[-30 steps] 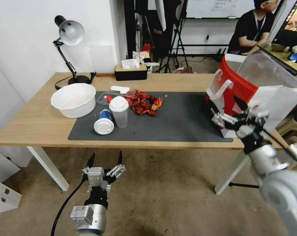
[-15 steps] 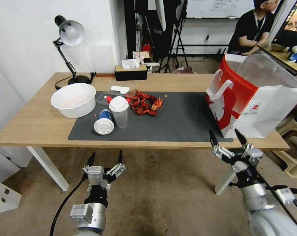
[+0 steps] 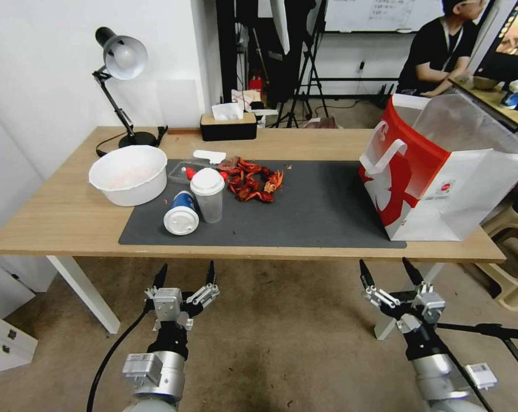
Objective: Pick up the trash from the table and place it into the takeout bag.
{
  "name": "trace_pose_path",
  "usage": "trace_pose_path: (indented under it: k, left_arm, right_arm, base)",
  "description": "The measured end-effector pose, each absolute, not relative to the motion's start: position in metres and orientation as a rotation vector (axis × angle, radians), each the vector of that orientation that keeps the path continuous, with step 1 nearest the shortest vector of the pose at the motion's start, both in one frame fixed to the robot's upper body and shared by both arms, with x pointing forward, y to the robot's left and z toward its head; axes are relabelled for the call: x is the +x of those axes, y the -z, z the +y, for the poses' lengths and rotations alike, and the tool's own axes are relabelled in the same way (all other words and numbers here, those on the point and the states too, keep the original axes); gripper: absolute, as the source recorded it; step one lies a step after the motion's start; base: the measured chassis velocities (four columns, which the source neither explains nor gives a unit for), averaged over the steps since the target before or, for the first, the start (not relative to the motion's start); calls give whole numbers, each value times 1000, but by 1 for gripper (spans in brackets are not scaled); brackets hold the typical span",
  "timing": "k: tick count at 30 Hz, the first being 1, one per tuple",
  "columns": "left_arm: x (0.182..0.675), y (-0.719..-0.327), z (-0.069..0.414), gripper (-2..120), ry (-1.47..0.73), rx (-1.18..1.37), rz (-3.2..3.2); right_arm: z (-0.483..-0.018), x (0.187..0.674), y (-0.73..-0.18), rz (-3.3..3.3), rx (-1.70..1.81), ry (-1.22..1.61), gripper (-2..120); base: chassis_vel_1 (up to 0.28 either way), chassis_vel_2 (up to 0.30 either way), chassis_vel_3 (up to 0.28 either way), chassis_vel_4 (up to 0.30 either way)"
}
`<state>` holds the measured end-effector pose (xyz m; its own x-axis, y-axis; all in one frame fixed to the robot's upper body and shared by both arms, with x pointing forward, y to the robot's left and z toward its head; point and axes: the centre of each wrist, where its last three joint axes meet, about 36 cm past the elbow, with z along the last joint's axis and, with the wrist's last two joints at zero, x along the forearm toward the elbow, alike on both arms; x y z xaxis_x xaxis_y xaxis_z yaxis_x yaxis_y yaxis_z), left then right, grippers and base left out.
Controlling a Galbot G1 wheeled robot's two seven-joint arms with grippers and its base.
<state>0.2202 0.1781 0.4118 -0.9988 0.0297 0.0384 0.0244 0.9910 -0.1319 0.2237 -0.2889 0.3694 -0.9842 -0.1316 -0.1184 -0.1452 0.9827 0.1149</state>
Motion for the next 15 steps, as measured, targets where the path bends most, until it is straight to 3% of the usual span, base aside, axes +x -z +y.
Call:
trace_pose_path:
  k: [15]
  left_arm:
    - [253, -421, 187, 100, -325, 37, -3187]
  right_arm:
    - [-285, 222, -368, 3025, -228, -158, 100]
  base:
    - [0, 0, 0, 0]
